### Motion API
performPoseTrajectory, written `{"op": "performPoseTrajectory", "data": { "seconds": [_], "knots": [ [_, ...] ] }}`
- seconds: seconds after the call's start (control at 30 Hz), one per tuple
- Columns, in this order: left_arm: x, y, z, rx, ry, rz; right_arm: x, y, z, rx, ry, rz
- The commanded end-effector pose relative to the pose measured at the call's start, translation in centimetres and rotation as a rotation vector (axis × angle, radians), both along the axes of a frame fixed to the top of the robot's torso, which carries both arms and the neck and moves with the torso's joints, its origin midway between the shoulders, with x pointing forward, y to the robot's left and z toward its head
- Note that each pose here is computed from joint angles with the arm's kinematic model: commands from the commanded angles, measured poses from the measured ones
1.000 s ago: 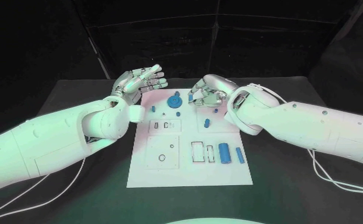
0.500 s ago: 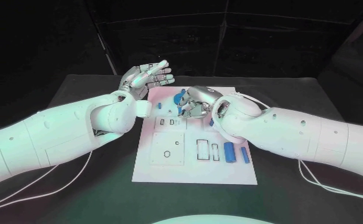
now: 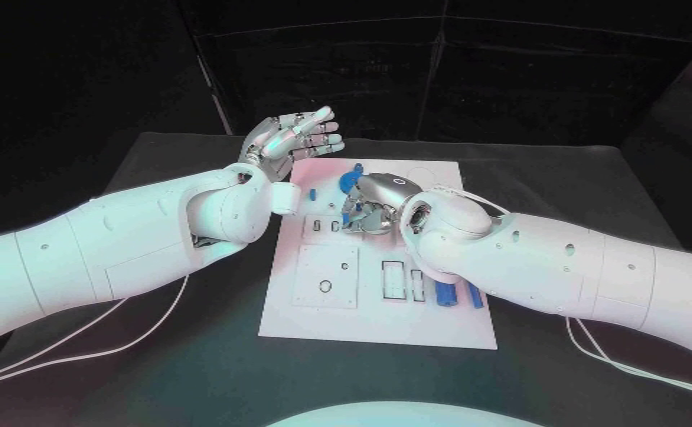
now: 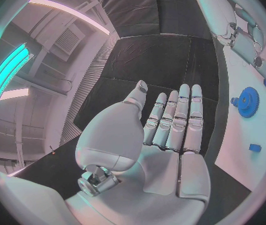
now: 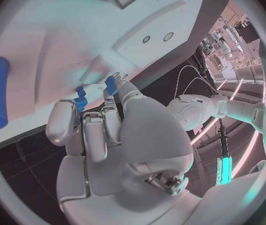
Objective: Assemble the parts on the task board
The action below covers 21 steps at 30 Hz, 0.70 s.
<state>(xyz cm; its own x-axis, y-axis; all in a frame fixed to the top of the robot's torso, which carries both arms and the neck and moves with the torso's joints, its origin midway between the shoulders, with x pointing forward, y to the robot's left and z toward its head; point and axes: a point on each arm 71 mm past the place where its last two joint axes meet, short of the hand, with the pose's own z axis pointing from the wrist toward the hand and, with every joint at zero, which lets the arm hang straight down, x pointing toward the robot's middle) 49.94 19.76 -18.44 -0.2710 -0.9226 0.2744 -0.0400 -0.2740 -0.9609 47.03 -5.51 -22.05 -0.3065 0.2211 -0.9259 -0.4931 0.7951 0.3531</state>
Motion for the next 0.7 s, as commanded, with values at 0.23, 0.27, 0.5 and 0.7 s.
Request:
{"op": "performPoseTrajectory", "data": {
  "seconds": [0.23, 0.27, 0.5, 0.7],
  "knots": [
    [0.07, -0.27, 0.24, -0.006, -0.019, -0.010, 0.05, 0.09, -0.45, -0.034, -0.006, -0.003],
    [0.08, -0.28, 0.23, -0.006, -0.019, -0.010, 0.04, 0.09, -0.52, -0.034, -0.004, -0.003],
    [0.10, -0.30, 0.22, -0.006, -0.019, -0.011, 0.03, 0.13, -0.75, -0.038, 0.001, -0.003],
    [0.09, -0.32, 0.22, -0.006, -0.019, -0.011, -0.02, 0.27, -0.84, -0.039, 0.005, 0.003]
  ]
}}
